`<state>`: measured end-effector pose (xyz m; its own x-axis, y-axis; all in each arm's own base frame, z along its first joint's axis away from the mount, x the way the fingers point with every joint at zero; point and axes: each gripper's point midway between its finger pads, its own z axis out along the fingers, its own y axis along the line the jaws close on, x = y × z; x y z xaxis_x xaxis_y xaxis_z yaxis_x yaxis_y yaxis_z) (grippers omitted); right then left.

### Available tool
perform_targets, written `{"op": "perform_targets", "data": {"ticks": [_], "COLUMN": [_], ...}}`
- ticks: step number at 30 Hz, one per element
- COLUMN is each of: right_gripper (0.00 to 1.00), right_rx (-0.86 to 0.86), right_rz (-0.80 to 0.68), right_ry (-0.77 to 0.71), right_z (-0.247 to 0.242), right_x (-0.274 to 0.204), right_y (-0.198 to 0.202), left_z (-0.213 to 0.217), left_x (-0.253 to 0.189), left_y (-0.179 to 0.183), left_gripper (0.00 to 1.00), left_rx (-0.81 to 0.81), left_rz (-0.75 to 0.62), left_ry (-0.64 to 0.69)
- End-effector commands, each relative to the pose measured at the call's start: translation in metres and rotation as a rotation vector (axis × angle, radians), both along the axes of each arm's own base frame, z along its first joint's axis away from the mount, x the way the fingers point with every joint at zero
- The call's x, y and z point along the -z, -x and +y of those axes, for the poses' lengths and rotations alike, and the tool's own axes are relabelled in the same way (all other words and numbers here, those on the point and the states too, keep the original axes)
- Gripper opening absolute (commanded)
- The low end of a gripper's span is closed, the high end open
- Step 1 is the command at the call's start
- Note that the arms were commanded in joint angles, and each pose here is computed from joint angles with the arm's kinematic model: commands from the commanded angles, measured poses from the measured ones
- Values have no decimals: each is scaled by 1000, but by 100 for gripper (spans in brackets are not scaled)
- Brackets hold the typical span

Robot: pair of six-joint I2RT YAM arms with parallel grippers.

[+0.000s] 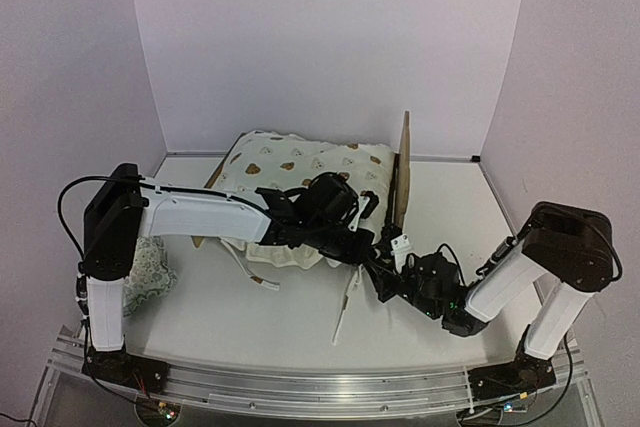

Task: Set up the pet bed

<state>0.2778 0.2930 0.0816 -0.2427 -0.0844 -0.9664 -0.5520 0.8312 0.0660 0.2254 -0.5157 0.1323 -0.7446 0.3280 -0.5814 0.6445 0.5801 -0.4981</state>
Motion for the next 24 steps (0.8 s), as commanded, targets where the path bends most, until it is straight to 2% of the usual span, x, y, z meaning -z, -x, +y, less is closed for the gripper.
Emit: {"op": "perform_targets", "data": {"ticks": [1, 7, 13, 24], "right_gripper": [29, 28, 22, 0], "right_rx": [82, 109, 151, 193], "right_rz": [-105, -109, -103, -82], "right_ry": [-127, -151, -160, -176], "right_z": [0, -3, -7, -15], "right_x": [-49, -55, -54, -48], "right_y": [-19, -21, -25, -27], "left_z": [-2, -1, -2, 0], "left_x": [-32, -35, -34, -32], "left_y": [6, 6, 8, 11], "left_gripper": [0, 0, 0, 0], "left_rx": [18, 15, 23, 30], "left_rz": [-1, 8, 23, 34], "left_ry": [76, 88, 94, 91]}}
